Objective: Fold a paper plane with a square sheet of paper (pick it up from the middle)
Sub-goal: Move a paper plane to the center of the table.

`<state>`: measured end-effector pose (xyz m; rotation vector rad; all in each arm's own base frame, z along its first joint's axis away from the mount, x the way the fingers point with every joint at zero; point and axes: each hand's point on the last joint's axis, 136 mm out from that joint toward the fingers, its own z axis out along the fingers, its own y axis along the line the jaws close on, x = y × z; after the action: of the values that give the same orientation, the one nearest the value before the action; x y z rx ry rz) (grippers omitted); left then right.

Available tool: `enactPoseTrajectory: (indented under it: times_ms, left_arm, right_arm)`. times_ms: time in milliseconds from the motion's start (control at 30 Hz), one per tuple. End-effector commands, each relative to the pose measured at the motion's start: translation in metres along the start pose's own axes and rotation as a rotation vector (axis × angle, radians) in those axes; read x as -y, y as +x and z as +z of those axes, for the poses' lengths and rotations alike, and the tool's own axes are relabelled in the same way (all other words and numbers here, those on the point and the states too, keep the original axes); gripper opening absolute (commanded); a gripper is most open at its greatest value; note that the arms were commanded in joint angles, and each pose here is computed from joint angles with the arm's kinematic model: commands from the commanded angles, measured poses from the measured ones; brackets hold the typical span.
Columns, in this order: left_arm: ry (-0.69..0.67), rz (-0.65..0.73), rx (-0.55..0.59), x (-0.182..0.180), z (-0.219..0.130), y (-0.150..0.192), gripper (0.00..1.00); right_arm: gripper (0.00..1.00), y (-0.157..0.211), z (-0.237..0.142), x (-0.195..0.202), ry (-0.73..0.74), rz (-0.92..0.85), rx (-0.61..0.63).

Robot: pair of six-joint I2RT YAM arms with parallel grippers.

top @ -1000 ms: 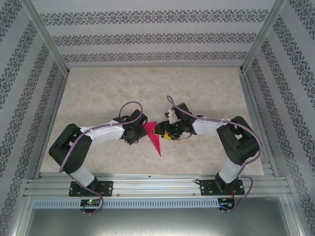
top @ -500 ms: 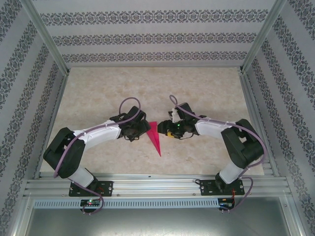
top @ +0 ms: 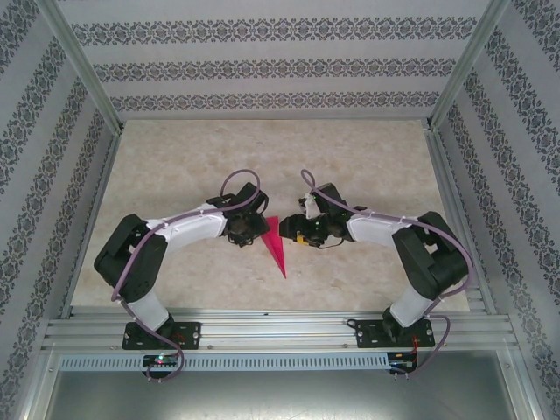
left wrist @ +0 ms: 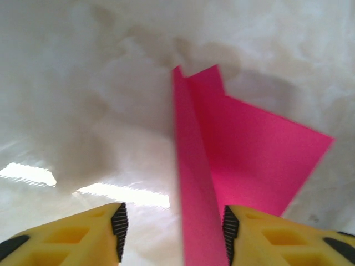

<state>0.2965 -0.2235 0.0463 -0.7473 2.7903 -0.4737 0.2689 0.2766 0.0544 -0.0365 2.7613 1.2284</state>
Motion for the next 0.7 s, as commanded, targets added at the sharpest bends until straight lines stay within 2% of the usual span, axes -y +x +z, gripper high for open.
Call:
enactPoseTrajectory:
  times_ms: [0,67,667]
  left_arm:
    - [-0.042,-0.028,0.012,-0.021,-0.007,-0.004,0.44]
    - [-0.05,-0.032,0.01,-0.025,-0.007,-0.002,0.4]
    - [-0.05,-0.025,0.001,-0.025,-0.004,-0.001,0.41]
  right_arm:
    - [0.7,-0.004,0.007,-0.013,-0.024,-0.024,-0.016]
    - [0.7,-0.004,0.009,-0.011,-0.017,-0.029,-0.013]
    - [0.69,0.007,0.03,-0.017,-0.034,-0.059,-0.109]
